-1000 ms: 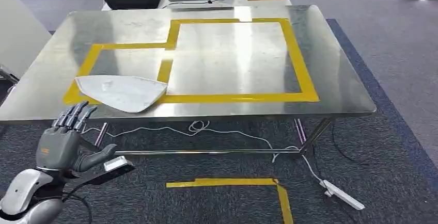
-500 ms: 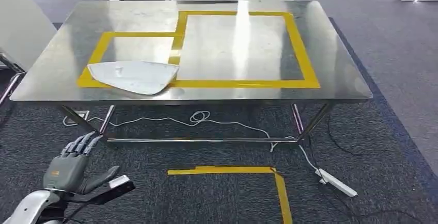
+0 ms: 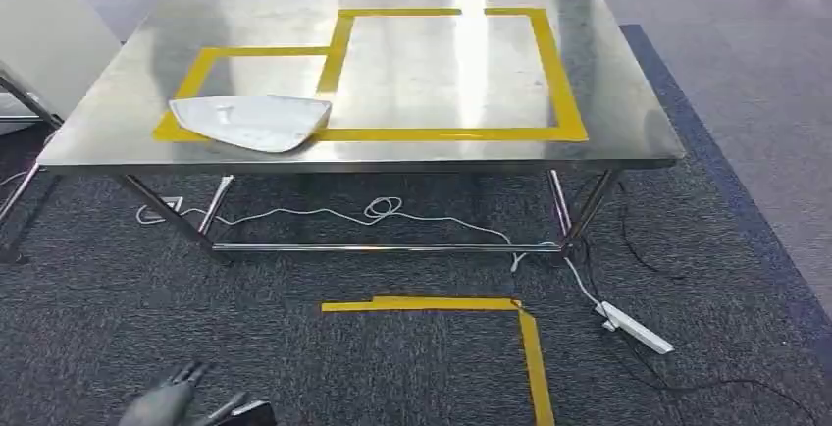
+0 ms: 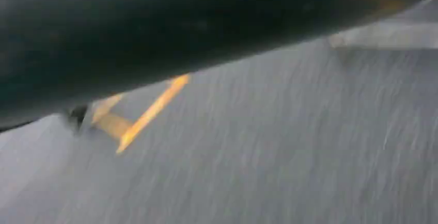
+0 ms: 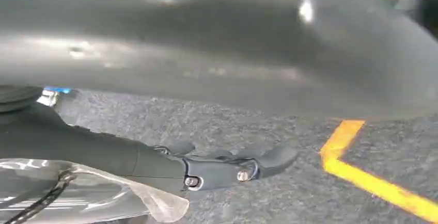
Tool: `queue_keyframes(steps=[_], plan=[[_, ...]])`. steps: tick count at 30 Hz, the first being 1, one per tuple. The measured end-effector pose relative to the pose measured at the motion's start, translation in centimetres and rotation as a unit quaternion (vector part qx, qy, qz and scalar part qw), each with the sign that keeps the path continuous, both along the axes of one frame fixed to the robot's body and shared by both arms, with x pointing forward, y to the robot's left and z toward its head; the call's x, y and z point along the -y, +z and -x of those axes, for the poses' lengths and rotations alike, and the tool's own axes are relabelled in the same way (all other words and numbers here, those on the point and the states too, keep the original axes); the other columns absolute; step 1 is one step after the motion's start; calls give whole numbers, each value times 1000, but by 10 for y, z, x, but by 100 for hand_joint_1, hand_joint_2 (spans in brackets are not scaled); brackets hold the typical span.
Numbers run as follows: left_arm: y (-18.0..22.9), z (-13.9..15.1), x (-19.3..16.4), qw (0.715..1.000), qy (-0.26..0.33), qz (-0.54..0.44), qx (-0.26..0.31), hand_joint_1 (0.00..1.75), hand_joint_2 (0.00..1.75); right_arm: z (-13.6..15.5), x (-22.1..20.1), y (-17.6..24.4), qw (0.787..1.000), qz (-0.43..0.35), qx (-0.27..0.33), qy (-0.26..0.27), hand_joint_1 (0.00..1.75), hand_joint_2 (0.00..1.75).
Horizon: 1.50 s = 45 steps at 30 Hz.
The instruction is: Take the parts from the cabinet and place them on the table.
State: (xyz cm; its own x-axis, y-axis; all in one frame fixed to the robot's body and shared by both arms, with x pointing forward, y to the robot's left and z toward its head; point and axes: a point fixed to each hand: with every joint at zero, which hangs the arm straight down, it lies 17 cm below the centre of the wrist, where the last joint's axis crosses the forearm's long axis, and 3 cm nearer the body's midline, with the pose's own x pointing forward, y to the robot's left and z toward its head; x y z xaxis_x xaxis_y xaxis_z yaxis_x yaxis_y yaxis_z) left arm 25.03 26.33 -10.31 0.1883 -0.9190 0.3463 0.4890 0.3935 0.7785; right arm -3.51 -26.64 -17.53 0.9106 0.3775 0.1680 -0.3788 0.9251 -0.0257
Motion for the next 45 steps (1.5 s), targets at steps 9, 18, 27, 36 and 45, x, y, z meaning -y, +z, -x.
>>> queue_keyframes(steps=[9,18,27,36,45], plan=[[-62,116,-33,982,91,4,-165,0,0,-9,4,33,994,0,7,-112,0,0],[-81,144,-22,971,115,48,-205,0,0,-32,7,33,989,-10,22,-146,0,0],[-83,144,-27,976,101,26,-192,0,0,-38,2,31,991,-16,35,-131,0,0],[-82,132,-30,980,85,19,-177,0,0,-41,4,30,991,-17,45,-124,0,0],[-81,127,-26,983,72,17,-171,0,0,-37,8,29,993,-11,45,-113,0,0]])
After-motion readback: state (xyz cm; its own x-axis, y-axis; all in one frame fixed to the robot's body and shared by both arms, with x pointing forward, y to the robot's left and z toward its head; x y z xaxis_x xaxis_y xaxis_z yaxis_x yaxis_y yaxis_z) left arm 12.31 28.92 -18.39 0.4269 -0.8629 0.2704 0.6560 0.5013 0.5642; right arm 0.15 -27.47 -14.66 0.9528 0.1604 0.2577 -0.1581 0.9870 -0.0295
